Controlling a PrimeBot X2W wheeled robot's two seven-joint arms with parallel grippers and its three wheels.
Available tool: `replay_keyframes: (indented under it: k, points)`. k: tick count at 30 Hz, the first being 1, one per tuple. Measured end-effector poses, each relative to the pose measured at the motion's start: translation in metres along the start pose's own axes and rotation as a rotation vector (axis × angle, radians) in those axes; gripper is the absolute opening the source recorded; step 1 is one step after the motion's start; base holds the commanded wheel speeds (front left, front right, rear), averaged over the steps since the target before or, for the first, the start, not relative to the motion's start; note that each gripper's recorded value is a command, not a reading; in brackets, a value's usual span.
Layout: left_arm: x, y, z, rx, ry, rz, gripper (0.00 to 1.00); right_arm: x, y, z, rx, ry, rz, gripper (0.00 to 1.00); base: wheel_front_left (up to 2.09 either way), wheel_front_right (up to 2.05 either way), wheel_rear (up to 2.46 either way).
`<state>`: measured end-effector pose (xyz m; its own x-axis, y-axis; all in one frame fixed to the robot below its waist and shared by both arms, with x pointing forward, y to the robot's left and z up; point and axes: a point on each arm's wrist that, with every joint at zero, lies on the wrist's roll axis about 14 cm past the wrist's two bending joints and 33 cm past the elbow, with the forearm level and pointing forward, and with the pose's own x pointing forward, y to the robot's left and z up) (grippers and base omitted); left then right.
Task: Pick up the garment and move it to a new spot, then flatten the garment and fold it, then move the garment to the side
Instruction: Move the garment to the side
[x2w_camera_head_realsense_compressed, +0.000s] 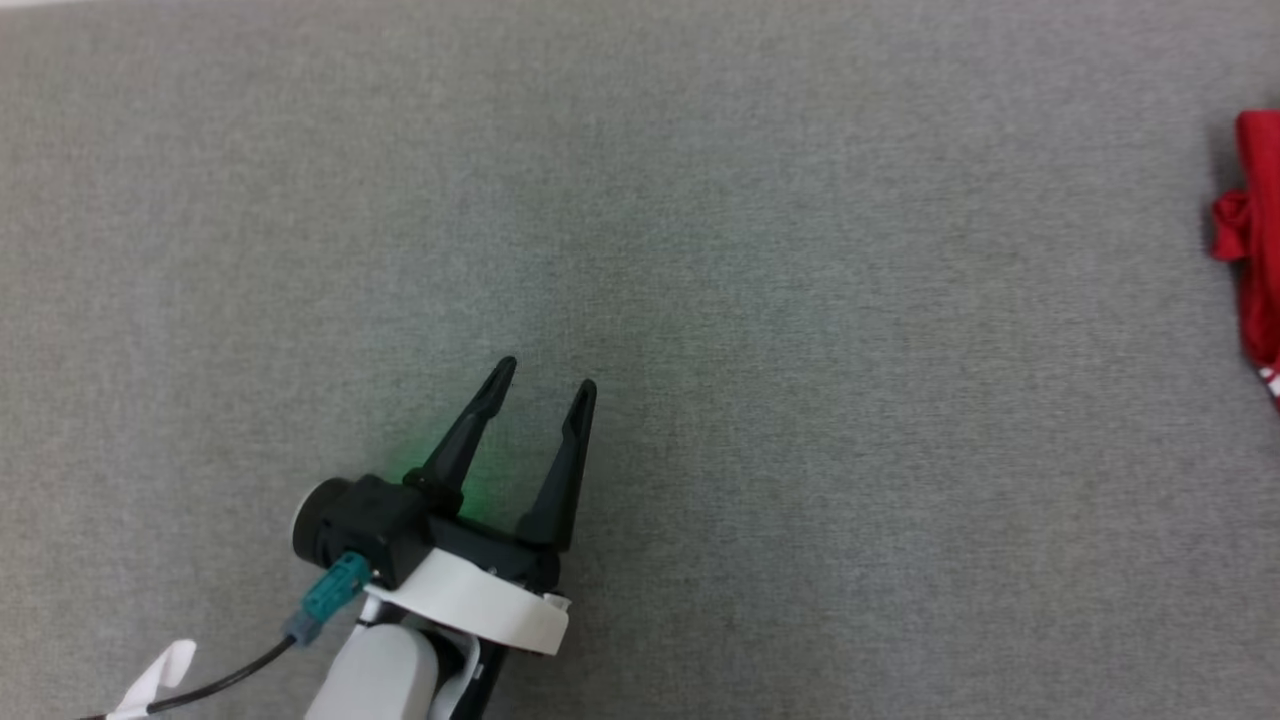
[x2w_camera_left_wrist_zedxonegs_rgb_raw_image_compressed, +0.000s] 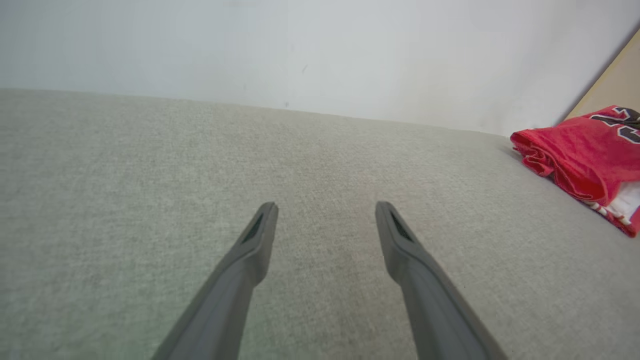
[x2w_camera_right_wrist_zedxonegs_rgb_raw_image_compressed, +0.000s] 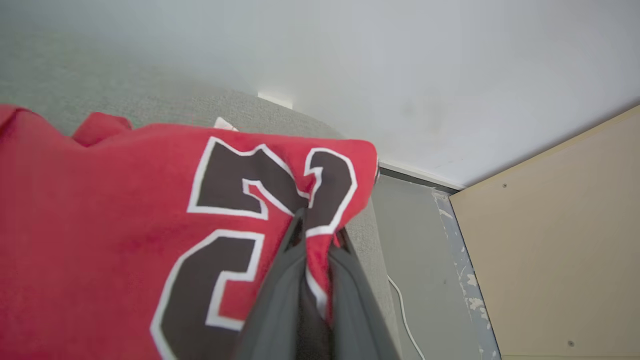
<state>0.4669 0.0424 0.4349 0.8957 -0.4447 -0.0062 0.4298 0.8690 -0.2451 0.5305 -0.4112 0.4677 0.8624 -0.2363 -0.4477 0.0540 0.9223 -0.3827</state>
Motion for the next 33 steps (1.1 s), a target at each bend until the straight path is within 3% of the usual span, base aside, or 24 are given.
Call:
replay_keyframes:
  k: [1, 2, 3, 4, 5, 11, 17, 27, 33]
  points:
    - [0.0, 0.003, -0.002, -0.001, 0.005, 0.007, 1.0, 0.005, -0.001, -0.006, -0.006, 0.016, -0.009, 0.16, 0.0, 0.0, 0.0]
    - [0.001, 0.006, -0.005, -0.001, 0.009, 0.013, 1.0, 0.009, -0.002, -0.012, -0.011, 0.032, -0.018, 0.37, 0.0, 0.0, 0.0]
    - [0.001, 0.01, -0.006, -0.001, 0.009, 0.02, 1.0, 0.014, -0.003, -0.018, -0.011, 0.05, -0.028, 0.43, 0.0, 0.0, 0.0]
    - [0.001, 0.013, -0.007, 0.0, 0.01, 0.027, 1.0, 0.018, -0.003, -0.024, -0.009, 0.066, -0.034, 0.78, 0.0, 0.0, 0.0]
    - [0.001, 0.016, -0.007, 0.0, 0.011, 0.034, 1.0, 0.021, -0.002, -0.029, -0.009, 0.077, -0.039, 1.0, 0.0, 0.0, 0.0]
    - [0.0, 0.024, -0.005, 0.007, 0.006, 0.056, 1.0, 0.028, -0.003, -0.045, -0.012, 0.11, -0.069, 1.0, 0.0, 0.0, 0.0]
    - [-0.002, 0.016, 0.011, 0.018, -0.024, 0.046, 1.0, 0.015, -0.009, -0.026, -0.031, 0.035, -0.083, 1.0, 0.0, 0.0, 0.0]
    - [-0.024, -0.012, 0.046, 0.038, -0.084, 0.019, 1.0, -0.035, 0.001, 0.069, -0.095, -0.268, -0.025, 1.0, 0.0, 0.0, 0.0]
    - [-0.047, -0.018, 0.071, 0.063, -0.135, 0.039, 1.0, -0.086, 0.025, 0.126, -0.061, -0.485, 0.056, 1.0, 0.0, 0.0, 0.0]
